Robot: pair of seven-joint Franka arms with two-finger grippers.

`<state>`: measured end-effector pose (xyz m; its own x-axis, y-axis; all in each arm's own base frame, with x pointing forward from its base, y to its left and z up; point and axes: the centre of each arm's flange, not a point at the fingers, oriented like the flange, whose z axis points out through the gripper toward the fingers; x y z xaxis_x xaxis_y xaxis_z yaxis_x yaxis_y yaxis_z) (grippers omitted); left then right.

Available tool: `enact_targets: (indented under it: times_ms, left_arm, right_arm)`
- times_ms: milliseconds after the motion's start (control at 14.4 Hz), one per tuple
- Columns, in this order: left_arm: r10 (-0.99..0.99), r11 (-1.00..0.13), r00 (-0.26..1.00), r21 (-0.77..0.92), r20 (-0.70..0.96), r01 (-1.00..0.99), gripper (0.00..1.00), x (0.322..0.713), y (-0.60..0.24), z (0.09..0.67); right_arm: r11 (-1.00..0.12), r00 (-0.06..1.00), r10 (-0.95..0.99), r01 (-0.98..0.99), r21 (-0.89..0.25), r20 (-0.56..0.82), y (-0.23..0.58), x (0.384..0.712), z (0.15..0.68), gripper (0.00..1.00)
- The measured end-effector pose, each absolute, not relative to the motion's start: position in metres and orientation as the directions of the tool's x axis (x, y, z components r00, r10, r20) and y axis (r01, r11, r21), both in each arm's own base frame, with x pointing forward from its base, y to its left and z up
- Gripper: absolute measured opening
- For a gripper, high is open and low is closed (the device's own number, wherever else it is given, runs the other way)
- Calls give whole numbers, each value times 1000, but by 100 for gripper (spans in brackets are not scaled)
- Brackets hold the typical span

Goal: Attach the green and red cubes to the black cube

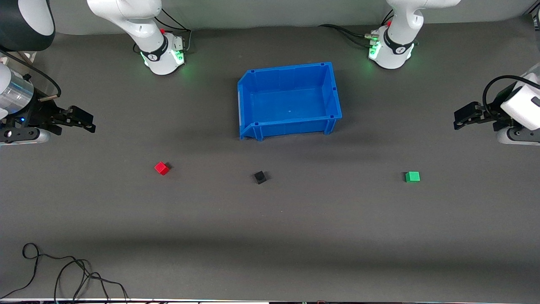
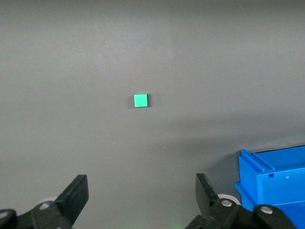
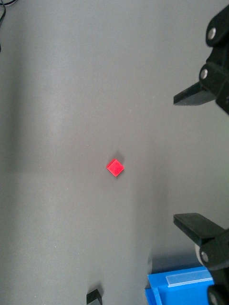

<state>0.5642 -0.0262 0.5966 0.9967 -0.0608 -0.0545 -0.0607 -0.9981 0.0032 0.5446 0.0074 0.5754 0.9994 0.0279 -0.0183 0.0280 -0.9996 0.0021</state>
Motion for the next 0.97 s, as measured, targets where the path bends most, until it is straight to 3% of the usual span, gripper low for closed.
enact_targets:
  times_ms: [624, 971]
  left_arm:
    - [-20, -1000, 998, 1, -64, -20, 100, 563, -26, 599]
    - [389, -921, 907, -35, -160, 389, 100, 551, -23, 596]
  right_arm:
    - [-1000, 1000, 29, 29, 11, 9, 6, 551, 576, 100]
    - [-1000, 1000, 13, 13, 13, 4, -3, 556, 567, 100]
